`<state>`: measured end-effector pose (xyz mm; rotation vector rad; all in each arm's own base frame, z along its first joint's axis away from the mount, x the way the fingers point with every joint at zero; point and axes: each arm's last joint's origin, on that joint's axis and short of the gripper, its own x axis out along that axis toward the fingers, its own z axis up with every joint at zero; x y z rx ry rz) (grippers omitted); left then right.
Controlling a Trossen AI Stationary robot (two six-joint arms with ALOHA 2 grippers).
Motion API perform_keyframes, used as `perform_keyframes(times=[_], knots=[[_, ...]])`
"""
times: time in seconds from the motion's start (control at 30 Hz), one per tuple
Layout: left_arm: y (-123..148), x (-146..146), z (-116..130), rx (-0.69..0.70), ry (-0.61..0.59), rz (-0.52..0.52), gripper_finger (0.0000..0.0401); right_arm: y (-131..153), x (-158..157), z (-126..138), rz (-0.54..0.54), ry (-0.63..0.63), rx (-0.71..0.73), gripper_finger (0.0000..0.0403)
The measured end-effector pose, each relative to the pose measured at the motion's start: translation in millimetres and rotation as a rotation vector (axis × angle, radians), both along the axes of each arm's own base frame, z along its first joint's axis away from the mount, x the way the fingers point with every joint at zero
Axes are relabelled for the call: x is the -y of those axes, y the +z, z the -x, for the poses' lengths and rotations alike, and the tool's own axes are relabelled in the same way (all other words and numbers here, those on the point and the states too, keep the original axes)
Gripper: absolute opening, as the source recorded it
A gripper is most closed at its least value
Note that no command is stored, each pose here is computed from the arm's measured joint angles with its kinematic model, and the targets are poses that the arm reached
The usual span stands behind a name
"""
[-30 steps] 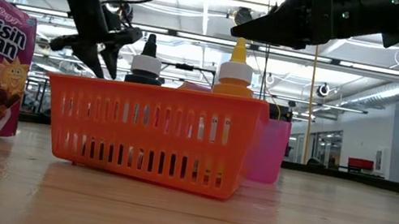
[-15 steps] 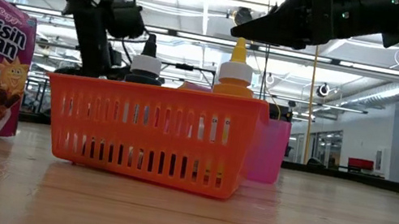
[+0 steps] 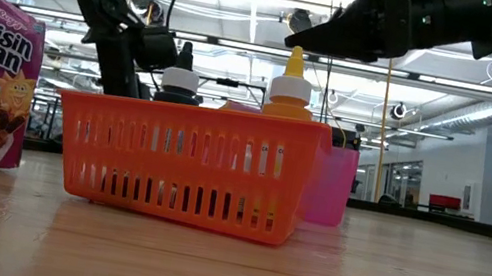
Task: Pick & Place Kitchen Items
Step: Put the small orange food coloring bottle into the orange bin
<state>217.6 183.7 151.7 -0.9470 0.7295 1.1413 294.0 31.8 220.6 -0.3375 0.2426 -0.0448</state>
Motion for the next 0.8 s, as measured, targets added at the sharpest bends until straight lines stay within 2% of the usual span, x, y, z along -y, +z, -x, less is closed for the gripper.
perform_keyframes(times=[0.37, 0.8], knots=[[-0.6, -4.6, 4.3, -0.011, 0.028, -0.005, 0.0203, -1.1, 0.0, 0.3, 0.001, 0.0, -0.012, 0.0169], [-0.7, -2.9, 3.3, -0.019, 0.045, -0.013, 0.0184, -1.1, 0.0, 0.3, 0.001, 0.0, -0.012, 0.0169]])
